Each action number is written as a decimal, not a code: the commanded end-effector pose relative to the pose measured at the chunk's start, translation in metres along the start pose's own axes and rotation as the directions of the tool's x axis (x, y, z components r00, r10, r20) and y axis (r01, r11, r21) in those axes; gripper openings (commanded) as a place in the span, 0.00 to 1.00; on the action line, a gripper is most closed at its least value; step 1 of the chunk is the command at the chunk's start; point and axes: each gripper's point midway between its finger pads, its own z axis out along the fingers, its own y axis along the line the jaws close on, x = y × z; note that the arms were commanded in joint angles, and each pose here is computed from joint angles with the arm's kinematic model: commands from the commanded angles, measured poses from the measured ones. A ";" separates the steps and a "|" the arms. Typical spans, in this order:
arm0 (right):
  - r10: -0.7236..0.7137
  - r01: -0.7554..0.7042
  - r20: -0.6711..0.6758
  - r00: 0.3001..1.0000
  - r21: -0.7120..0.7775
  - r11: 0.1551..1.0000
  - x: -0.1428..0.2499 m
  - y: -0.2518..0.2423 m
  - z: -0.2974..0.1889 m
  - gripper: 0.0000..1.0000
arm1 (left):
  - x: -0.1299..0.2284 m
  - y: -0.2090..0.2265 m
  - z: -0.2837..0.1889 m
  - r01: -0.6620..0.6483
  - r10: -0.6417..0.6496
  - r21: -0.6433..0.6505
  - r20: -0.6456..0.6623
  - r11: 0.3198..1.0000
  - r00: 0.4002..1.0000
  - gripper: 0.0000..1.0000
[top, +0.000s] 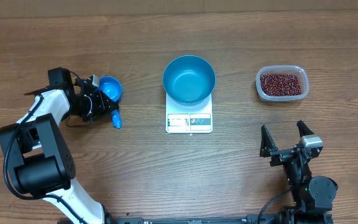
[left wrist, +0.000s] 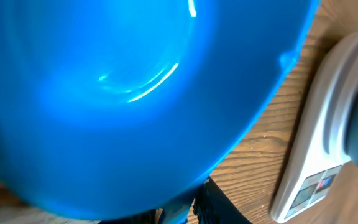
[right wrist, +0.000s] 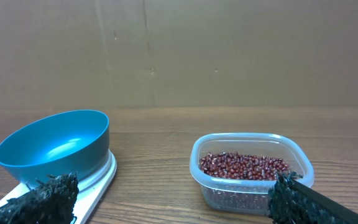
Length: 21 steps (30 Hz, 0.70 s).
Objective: Scoop item into bowl and weigh 150g on scale
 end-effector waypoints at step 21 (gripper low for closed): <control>0.003 -0.003 0.003 1.000 0.010 1.000 0.002 -0.002 0.000 1.00 | -0.028 -0.049 -0.026 -0.042 0.021 0.299 0.071 0.953 0.997 0.04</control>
